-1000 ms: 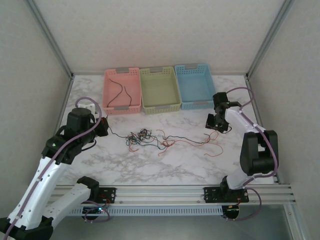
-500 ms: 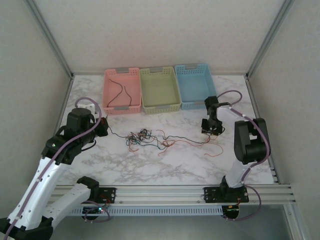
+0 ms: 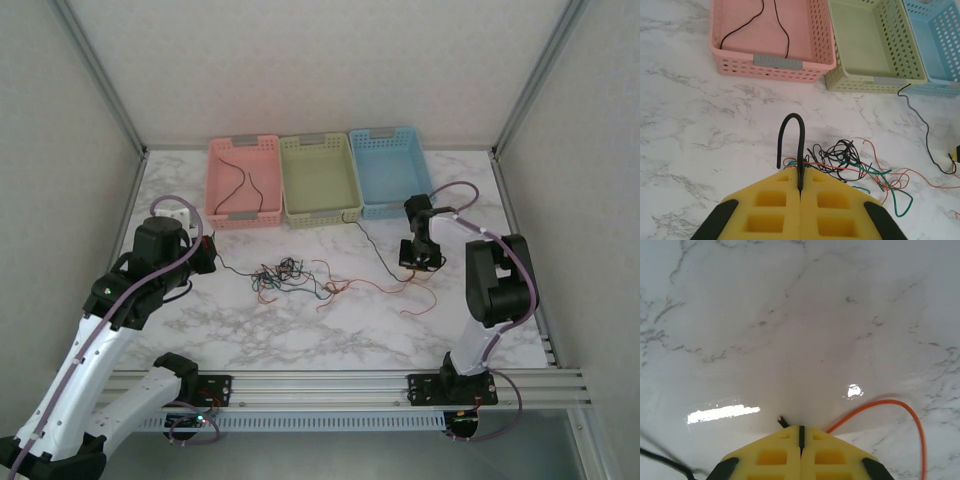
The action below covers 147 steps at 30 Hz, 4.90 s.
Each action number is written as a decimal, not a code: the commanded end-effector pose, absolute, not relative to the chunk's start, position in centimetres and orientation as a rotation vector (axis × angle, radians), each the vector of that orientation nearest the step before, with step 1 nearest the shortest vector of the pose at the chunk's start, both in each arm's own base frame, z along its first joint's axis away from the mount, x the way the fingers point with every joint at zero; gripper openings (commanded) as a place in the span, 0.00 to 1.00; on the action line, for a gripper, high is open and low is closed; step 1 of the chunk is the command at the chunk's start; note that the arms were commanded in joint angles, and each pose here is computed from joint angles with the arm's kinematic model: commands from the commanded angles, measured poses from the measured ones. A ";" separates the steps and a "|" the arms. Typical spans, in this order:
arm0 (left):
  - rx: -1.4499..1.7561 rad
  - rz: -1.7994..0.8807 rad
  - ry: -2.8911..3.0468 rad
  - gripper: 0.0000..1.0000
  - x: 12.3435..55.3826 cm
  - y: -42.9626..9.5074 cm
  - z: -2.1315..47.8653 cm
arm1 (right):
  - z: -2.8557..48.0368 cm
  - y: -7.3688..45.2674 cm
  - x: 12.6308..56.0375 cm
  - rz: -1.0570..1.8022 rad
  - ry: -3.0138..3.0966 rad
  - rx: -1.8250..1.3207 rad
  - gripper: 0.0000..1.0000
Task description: Untangle the cables
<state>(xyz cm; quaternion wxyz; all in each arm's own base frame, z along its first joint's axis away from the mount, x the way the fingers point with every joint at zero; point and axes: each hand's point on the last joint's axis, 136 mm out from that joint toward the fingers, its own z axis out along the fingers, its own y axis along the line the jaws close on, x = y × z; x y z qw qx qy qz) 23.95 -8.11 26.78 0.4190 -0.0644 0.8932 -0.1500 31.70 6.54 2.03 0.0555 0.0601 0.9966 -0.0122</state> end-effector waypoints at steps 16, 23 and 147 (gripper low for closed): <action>-0.174 -0.331 2.234 0.00 23.8 -7.3 26.6 | 10.6 11.0 31.8 0.331 2.806 0.104 0.12; -0.194 -0.305 2.236 0.00 24.0 -6.8 26.4 | 8.4 16.9 32.6 0.256 2.831 -0.275 0.42; -0.152 -0.393 2.300 0.00 24.4 -8.5 24.8 | 13.8 35.6 26.5 1.034 2.509 -0.468 0.45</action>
